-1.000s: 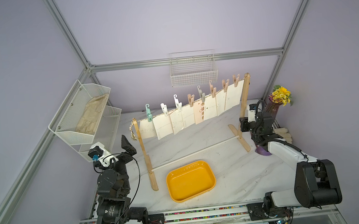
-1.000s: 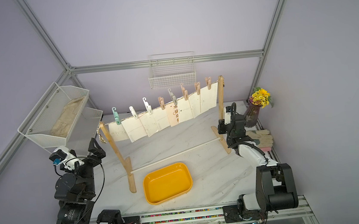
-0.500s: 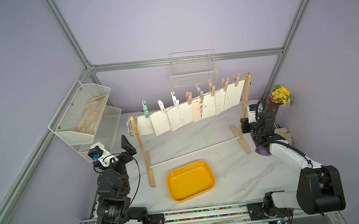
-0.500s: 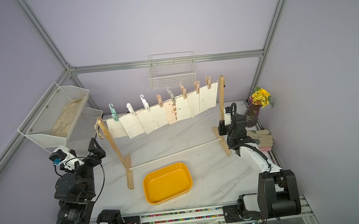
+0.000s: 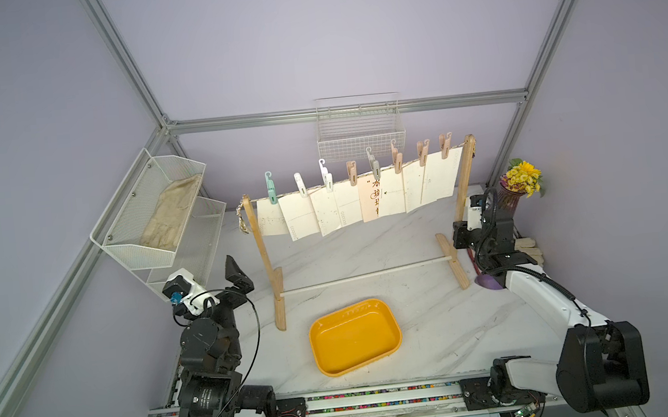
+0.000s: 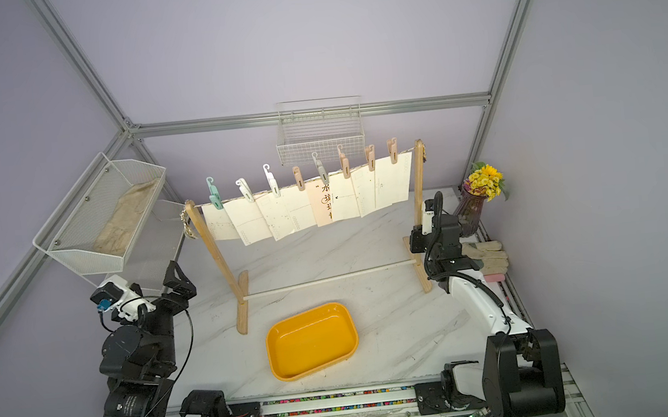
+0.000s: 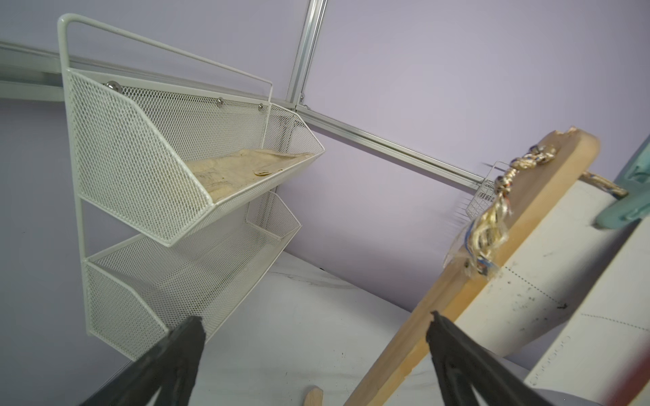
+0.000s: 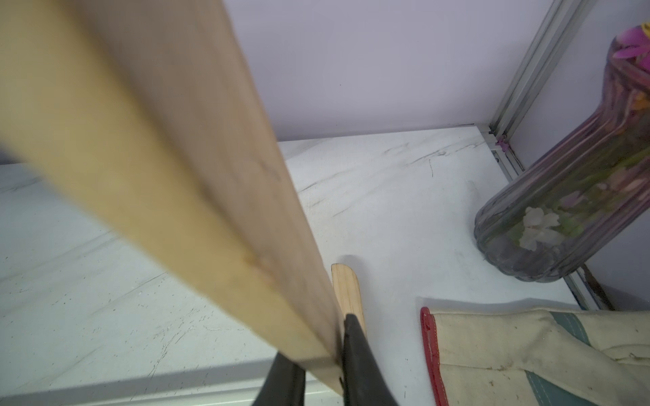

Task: Remove the postcards from the strings
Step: Adjust the clothesline at the center of the board.

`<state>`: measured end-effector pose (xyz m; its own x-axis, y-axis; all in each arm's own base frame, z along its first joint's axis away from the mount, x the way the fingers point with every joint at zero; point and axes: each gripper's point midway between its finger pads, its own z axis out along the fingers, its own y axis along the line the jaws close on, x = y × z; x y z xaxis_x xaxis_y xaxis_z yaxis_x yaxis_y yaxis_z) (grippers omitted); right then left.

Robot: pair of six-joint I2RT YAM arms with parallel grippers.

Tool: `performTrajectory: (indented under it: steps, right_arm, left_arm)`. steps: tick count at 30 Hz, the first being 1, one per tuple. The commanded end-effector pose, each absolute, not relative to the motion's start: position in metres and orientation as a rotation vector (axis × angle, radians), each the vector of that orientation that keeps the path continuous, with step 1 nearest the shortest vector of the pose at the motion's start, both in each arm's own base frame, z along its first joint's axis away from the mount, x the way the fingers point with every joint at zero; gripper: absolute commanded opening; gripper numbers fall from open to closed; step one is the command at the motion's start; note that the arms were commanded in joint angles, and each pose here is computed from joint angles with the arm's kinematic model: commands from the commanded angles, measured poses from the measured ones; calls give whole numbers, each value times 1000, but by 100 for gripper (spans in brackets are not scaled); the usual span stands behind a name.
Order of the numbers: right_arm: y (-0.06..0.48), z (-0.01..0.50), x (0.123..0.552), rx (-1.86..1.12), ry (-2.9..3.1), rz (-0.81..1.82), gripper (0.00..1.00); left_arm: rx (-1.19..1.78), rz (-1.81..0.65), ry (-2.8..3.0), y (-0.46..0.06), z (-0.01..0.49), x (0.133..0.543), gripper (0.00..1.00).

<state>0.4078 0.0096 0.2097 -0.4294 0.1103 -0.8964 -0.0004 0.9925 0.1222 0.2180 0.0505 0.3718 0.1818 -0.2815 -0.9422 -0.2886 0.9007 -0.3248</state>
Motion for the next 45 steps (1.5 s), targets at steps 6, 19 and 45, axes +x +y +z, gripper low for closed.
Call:
performTrajectory:
  steps: [6, 19, 45]
  right_arm:
    - [11, 239, 408, 223, 1913, 239, 0]
    - [11, 238, 383, 322, 1920, 240, 0]
    - [37, 213, 336, 313, 1996, 234, 9]
  left_arm:
    - [-418, -145, 1272, 37, 427, 178, 100]
    - [225, -619, 1442, -95, 409, 214, 100]
    - [552, -876, 1448, -159, 406, 208, 100]
